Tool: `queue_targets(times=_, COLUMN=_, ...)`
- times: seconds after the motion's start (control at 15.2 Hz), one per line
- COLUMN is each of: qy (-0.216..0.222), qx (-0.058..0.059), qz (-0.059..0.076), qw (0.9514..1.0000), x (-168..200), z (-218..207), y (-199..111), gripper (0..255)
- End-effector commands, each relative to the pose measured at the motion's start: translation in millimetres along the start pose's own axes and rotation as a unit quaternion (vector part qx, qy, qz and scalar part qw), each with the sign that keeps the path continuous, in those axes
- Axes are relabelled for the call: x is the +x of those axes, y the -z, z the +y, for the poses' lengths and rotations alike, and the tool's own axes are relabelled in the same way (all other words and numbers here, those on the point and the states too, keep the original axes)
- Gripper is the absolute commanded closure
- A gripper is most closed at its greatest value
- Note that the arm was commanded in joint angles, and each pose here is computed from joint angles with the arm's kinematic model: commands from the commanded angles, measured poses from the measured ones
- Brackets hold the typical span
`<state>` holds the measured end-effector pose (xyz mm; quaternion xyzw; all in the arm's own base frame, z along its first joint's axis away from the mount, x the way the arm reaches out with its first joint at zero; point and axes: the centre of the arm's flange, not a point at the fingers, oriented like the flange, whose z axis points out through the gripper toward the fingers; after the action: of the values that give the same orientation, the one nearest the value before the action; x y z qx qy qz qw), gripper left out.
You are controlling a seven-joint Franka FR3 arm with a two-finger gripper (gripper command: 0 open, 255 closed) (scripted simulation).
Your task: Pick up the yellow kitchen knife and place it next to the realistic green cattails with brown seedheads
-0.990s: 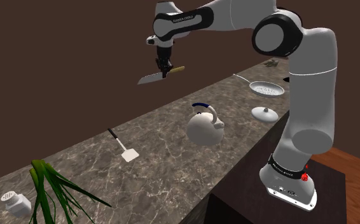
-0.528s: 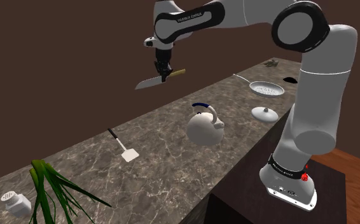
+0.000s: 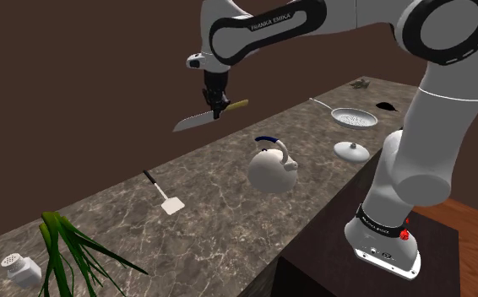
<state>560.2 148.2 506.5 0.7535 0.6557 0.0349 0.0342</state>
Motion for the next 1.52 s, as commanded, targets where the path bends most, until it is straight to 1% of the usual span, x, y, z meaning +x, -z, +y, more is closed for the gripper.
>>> queue_targets(times=0.0, qy=-0.001, qx=0.0, qz=0.0, qw=1.0, x=16, z=-24, y=1, gripper=255)
queue_targets(times=1.45, qy=-0.001, qx=0.0, qz=0.0, qw=1.0, x=196, z=-252, y=22, gripper=255)
